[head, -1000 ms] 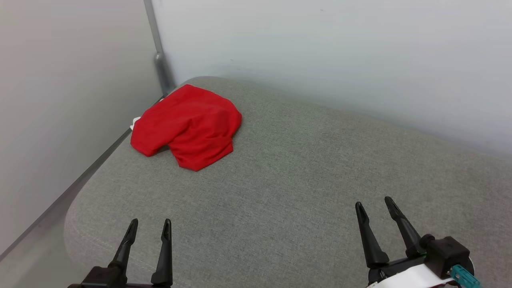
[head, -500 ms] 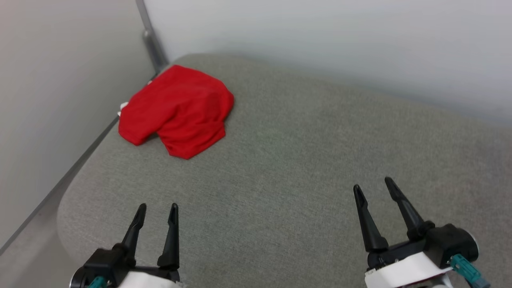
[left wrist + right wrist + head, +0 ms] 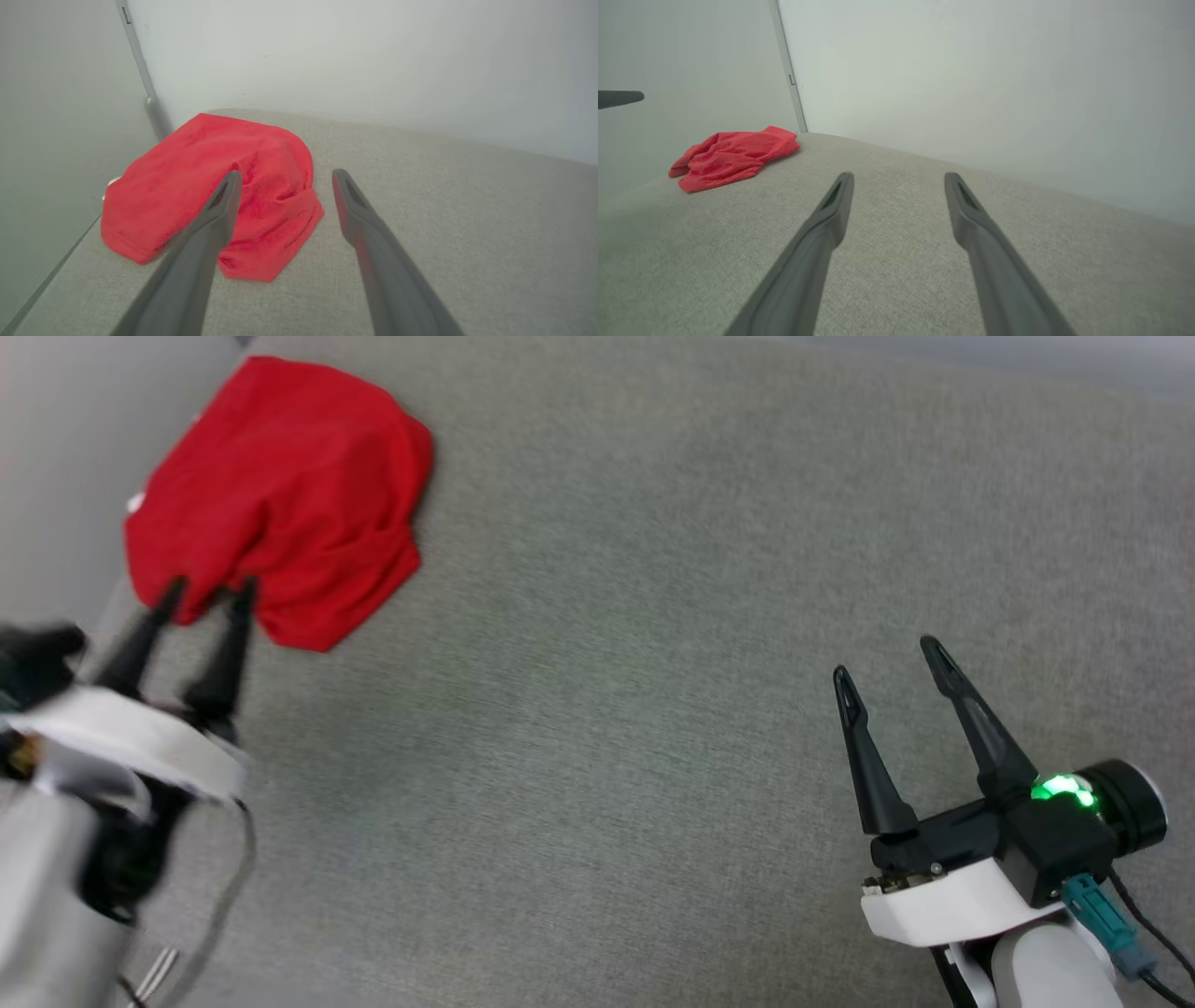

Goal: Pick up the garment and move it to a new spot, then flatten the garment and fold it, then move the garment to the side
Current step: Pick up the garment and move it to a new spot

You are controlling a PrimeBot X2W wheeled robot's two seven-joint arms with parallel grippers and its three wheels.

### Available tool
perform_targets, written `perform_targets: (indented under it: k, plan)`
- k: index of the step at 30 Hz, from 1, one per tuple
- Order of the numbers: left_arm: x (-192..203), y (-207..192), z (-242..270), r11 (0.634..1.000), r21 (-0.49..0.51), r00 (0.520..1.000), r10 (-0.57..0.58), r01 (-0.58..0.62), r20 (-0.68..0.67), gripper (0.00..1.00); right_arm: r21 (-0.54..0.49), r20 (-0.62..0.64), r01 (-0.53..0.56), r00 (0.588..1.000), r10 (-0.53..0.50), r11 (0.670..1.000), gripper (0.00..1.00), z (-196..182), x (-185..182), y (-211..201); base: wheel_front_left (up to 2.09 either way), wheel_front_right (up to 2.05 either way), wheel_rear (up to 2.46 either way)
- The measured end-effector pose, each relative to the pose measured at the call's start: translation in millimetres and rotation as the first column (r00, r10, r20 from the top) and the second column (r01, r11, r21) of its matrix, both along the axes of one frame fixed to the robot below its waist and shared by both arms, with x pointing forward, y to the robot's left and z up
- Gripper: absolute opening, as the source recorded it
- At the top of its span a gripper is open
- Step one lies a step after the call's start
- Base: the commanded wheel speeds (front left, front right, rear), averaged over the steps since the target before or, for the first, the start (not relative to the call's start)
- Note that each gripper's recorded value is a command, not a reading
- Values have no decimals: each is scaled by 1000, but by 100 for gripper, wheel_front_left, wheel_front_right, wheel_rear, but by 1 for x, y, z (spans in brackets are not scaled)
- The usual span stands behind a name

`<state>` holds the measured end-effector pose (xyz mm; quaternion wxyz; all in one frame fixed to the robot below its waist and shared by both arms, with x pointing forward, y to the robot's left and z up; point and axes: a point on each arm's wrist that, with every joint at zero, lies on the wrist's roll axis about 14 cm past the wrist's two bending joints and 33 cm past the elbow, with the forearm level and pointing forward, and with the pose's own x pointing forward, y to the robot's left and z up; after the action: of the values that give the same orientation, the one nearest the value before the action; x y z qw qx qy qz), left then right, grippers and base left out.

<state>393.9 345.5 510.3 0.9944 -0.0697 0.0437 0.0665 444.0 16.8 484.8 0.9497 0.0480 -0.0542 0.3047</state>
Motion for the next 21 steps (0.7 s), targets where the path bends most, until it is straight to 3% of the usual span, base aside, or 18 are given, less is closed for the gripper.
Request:
perform_targets:
  k: [6,12,21]
  plan:
    - [47,32,-18,997,-79,966,-38,18,-254,100,-50,-29,43,999,-45,998,100,-29,14,-16,0,0,0]
    - [64,52,-63,974,-218,841,-62,-67,-538,100,-100,-67,89,993,-96,991,100,-55,20,-36,0,0,0]
    - [83,60,-109,943,-283,723,-74,-173,-687,100,-144,-100,118,986,-133,983,100,-78,22,-51,0,0,0]
